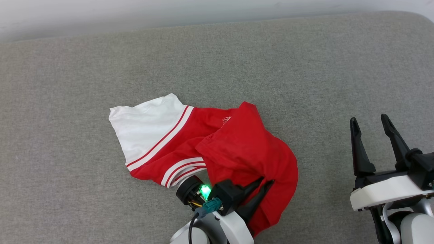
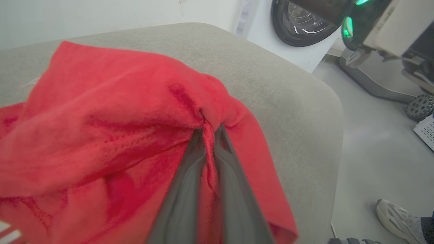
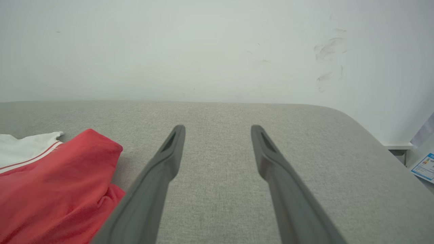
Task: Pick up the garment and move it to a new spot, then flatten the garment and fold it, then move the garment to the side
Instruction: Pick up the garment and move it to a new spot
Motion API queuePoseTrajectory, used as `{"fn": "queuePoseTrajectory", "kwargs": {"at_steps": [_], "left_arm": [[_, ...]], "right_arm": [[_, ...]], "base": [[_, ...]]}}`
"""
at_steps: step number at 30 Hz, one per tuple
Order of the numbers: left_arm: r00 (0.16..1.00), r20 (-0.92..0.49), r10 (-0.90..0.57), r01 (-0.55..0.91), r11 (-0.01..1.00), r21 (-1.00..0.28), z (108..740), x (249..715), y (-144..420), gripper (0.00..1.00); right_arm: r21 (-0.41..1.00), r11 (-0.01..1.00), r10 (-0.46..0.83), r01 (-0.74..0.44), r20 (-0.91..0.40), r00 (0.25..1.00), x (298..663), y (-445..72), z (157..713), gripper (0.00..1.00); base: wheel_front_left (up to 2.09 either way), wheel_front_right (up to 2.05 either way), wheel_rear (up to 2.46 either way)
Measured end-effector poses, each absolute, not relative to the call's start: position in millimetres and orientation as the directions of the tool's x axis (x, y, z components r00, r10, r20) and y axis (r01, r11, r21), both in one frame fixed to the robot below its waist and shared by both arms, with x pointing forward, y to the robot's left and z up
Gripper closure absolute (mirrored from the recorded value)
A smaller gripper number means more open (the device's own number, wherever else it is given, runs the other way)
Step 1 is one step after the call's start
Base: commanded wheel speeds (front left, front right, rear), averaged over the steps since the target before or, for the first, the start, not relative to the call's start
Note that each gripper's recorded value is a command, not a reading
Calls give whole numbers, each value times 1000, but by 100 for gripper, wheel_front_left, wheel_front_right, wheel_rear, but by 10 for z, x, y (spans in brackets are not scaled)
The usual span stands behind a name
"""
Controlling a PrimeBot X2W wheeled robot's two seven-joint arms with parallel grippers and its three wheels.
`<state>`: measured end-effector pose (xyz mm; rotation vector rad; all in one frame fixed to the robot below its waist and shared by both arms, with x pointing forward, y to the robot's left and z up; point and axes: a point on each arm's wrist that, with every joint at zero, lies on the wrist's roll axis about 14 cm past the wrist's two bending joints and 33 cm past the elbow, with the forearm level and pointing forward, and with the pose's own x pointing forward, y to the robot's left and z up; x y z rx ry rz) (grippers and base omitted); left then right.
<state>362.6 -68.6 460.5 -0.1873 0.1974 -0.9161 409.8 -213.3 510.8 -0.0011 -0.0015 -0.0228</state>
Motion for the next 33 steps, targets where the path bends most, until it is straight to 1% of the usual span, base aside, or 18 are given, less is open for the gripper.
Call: {"fn": "queuePoseTrajectory", "kwargs": {"at_steps": [1,2,3,4,9,17,20,26,30,33], "left_arm": [[584,-103,-805,768,589,-249,4550,3602,-701,100],[577,-110,-809,772,585,-247,4515,3585,-710,73],[573,-112,-812,776,581,-246,4503,3571,-724,19],[570,-112,-814,777,578,-248,4501,3558,-731,0],[589,-20,-808,788,580,-209,4755,3587,-730,0],[707,137,-694,707,691,-151,5317,3771,-436,0],[769,147,-622,639,759,-129,5386,3860,-190,0],[886,156,-437,457,881,-126,5446,3994,425,0],[941,142,-307,325,938,-125,5416,4009,875,0],[966,136,-222,239,963,-125,5399,3974,1168,0]], "right_arm": [[-2,1000,-26,26,0,1000,4099,-2145,5102,0],[-3,1000,-30,30,-2,1000,4096,-2157,5094,0],[-3,1000,-31,31,-3,1000,4092,-2160,5092,0],[-4,1000,-30,30,0,1000,4089,-2158,5101,0],[1,1000,-20,20,16,1000,4042,-2120,5172,0],[10,1000,8,-9,55,998,3911,-2019,5353,0],[15,1000,22,-23,56,998,3866,-1971,5373,0],[23,998,48,-50,66,997,3811,-1879,5422,0],[32,998,60,-62,73,996,3760,-1840,5448,0],[41,997,62,-65,68,996,3704,-1833,5436,0]], "base": [[0,0,0],[0,0,0],[0,0,0],[0,0,0],[0,0,0],[0,0,0],[0,0,0],[0,0,0],[0,0,0],[0,0,0]]}}
